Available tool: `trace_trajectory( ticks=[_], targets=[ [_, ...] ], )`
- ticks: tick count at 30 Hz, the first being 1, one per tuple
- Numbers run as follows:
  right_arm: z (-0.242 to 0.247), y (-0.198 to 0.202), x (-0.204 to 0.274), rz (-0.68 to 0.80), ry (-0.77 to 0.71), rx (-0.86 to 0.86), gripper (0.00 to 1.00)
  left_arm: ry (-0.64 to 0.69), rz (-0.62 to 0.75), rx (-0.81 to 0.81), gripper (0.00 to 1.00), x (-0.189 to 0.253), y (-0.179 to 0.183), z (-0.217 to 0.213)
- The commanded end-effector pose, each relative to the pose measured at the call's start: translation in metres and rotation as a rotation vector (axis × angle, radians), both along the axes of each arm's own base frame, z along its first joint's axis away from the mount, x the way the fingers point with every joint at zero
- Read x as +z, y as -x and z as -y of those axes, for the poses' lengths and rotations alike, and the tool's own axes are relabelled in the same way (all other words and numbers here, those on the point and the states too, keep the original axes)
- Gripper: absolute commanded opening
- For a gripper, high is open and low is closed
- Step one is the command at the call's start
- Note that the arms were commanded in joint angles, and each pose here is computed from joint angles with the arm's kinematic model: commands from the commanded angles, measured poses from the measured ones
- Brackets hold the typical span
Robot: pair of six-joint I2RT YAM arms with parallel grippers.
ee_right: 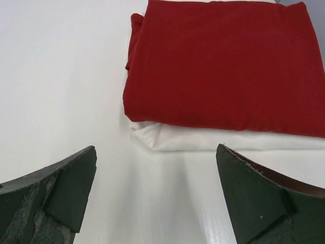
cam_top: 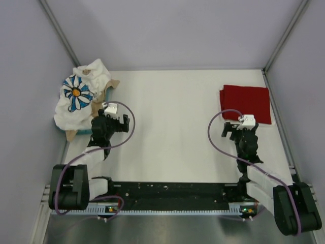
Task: Fold and stack the t-shirts
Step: Put the neatly folded tshirt into the corner of the board with the right arm
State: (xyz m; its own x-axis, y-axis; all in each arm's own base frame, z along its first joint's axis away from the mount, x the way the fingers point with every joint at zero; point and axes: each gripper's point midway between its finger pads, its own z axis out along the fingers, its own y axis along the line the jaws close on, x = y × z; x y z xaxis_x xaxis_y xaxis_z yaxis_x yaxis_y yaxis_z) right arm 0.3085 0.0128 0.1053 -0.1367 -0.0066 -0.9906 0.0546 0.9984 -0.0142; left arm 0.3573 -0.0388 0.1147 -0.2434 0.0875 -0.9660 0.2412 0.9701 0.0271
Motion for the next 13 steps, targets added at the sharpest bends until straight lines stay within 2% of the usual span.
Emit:
trace_trajectory(
  ticks=[1, 13],
  targets=[
    [-0.004, -0.010, 0.026, 0.088, -0.046, 0.001, 0.99, -0.008, 0.067, -0.025, 0.99, 0.014, -0.006, 0.004],
    [-0.004, -0.011, 0.026, 0.090, -0.056, -0.005, 0.99, -0.002, 0.039, -0.038, 0.99, 0.008, -0.010, 0.006]
  ],
)
